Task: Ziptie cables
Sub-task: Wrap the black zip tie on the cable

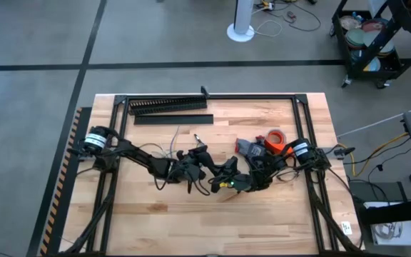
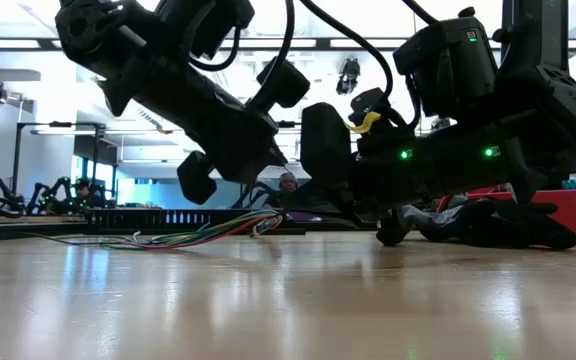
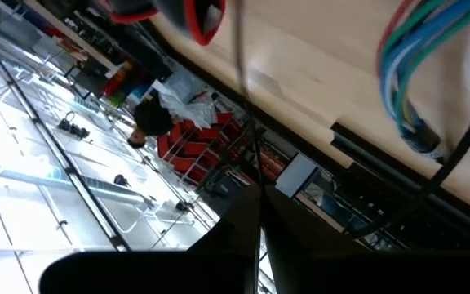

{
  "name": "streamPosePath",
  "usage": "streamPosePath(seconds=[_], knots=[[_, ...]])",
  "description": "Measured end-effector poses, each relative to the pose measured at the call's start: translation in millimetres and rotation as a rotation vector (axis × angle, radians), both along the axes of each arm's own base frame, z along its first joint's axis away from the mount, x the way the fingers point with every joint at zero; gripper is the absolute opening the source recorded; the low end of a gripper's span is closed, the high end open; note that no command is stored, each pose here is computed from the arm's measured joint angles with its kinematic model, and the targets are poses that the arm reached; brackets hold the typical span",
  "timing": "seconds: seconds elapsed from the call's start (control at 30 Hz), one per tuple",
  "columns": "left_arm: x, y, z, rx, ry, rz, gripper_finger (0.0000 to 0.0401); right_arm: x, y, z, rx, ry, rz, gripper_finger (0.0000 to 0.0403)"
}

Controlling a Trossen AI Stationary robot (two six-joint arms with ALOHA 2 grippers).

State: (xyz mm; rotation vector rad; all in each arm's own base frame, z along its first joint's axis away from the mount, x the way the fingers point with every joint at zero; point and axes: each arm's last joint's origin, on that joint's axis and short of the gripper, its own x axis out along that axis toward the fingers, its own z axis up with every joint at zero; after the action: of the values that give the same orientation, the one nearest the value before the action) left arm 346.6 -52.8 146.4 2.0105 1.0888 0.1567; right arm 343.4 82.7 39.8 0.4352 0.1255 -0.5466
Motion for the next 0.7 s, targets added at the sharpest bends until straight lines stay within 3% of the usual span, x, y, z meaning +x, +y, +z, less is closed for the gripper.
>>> streamPosePath(seconds=[0.7], knots=[[-6.4, 9.8, 1.5, -0.020, 0.037, 0.033, 0.0000, 0.0, 0.1, -0.2, 0.000, 0.003, 0.007, 0.0000]])
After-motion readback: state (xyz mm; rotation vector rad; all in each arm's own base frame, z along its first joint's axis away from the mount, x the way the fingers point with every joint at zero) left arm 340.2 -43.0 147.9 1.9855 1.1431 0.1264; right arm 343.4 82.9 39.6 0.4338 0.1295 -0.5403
